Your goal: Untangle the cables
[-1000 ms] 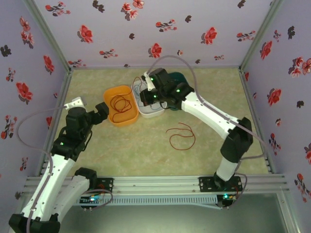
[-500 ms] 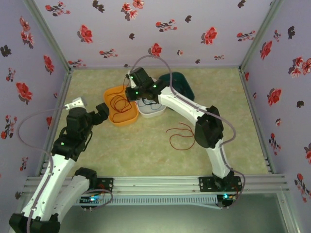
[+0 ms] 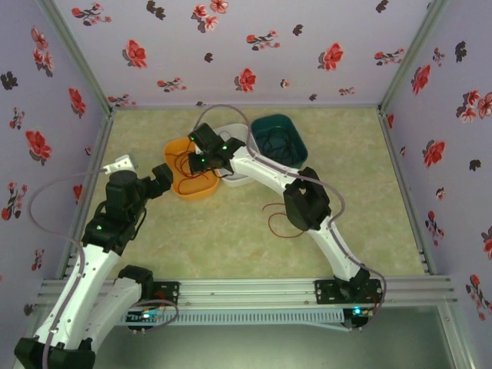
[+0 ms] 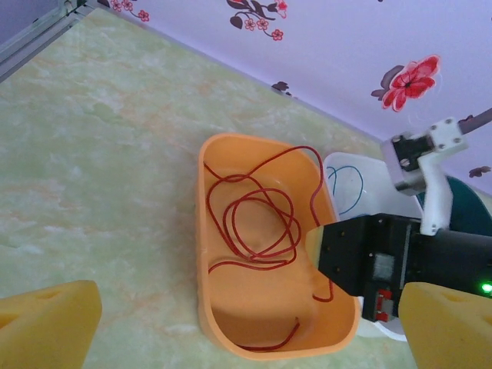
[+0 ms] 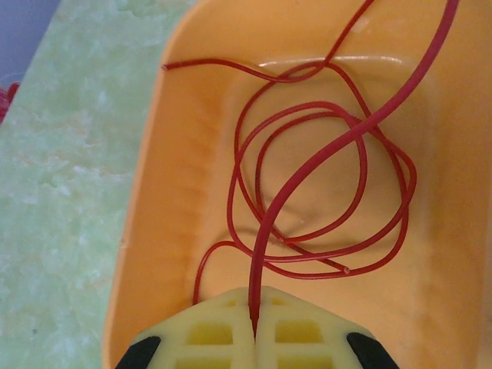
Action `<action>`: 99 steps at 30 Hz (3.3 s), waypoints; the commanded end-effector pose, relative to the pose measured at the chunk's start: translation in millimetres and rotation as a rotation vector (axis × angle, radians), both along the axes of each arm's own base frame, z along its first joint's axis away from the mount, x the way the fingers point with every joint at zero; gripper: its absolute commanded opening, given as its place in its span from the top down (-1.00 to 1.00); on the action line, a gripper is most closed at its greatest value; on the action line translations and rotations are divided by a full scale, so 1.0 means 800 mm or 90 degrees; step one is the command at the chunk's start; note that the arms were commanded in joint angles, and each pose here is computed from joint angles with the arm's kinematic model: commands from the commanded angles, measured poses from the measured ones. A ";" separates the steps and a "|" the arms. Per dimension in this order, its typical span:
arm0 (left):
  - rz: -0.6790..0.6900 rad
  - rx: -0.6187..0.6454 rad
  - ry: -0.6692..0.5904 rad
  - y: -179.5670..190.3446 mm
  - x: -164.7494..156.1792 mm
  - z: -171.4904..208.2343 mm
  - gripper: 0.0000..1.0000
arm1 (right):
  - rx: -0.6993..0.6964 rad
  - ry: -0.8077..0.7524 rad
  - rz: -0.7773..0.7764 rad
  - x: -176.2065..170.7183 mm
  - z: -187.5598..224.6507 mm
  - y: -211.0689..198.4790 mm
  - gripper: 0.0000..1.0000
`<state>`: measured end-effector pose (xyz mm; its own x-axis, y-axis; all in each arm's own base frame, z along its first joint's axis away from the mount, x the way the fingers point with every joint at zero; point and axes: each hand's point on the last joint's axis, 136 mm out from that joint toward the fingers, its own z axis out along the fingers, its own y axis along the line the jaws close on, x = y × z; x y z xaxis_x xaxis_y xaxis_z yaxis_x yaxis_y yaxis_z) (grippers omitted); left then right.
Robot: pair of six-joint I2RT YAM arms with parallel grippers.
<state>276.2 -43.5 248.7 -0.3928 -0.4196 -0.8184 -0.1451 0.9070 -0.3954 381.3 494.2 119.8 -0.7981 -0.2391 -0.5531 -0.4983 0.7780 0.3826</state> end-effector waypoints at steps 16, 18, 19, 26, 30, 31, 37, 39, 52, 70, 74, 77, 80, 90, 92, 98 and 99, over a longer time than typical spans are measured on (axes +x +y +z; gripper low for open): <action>-0.028 0.019 0.036 -0.009 0.013 -0.016 -0.99 | 0.017 0.038 0.052 -0.028 -0.010 0.011 0.58; -0.029 0.018 0.035 -0.010 0.013 -0.014 -0.99 | 0.016 0.018 0.049 -0.029 0.008 0.001 0.39; -0.029 0.018 0.035 -0.010 0.014 -0.014 -0.99 | 0.017 0.009 0.047 -0.029 0.016 -0.002 0.32; -0.064 0.003 0.043 -0.026 0.022 -0.009 -0.99 | 0.026 -0.022 0.011 -0.038 0.055 -0.045 0.03; -0.108 -0.010 0.054 -0.046 0.030 -0.011 -0.99 | 0.049 -0.021 -0.030 -0.041 0.069 -0.081 0.02; -0.123 -0.010 0.060 -0.054 0.033 -0.012 -0.99 | 0.050 -0.023 -0.047 -0.040 0.072 -0.095 0.02; -0.251 0.032 0.095 -0.129 0.038 -0.025 -0.99 | 0.009 -0.042 -0.190 -0.042 0.068 -0.209 0.00; -0.308 0.055 0.105 -0.167 0.038 -0.034 -0.98 | -0.013 -0.040 -0.252 -0.048 0.061 -0.257 0.00; -0.679 0.287 0.132 -0.376 -0.005 -0.114 -0.72 | -0.156 0.041 -0.476 -0.132 0.007 -0.462 -0.02; -0.797 0.344 0.340 -0.430 0.000 -0.246 -0.10 | -0.174 0.148 -0.538 -0.195 -0.056 -0.514 -0.02; -0.808 0.336 0.365 -0.431 -0.007 -0.261 -0.09 | -0.169 0.165 -0.537 -0.198 -0.069 -0.511 0.00; -0.809 0.338 0.381 -0.428 -0.009 -0.272 -0.09 | -0.162 0.175 -0.535 -0.200 -0.079 -0.508 0.02; -0.810 0.344 0.403 -0.425 -0.012 -0.284 -0.02 | -0.155 0.190 -0.531 -0.201 -0.090 -0.503 0.09; -0.792 0.329 0.417 -0.425 -0.014 -0.289 0.74 | -0.162 0.222 -0.511 -0.199 -0.121 -0.492 0.18; -0.788 0.325 0.413 -0.425 -0.013 -0.287 0.87 | -0.158 0.227 -0.502 -0.197 -0.125 -0.487 0.18; -0.787 0.320 0.401 -0.426 -0.012 -0.279 1.00 | -0.163 0.246 -0.487 -0.194 -0.139 -0.478 0.23; -0.785 0.318 0.399 -0.425 -0.012 -0.277 1.00 | -0.168 0.248 -0.487 -0.195 -0.141 -0.479 0.26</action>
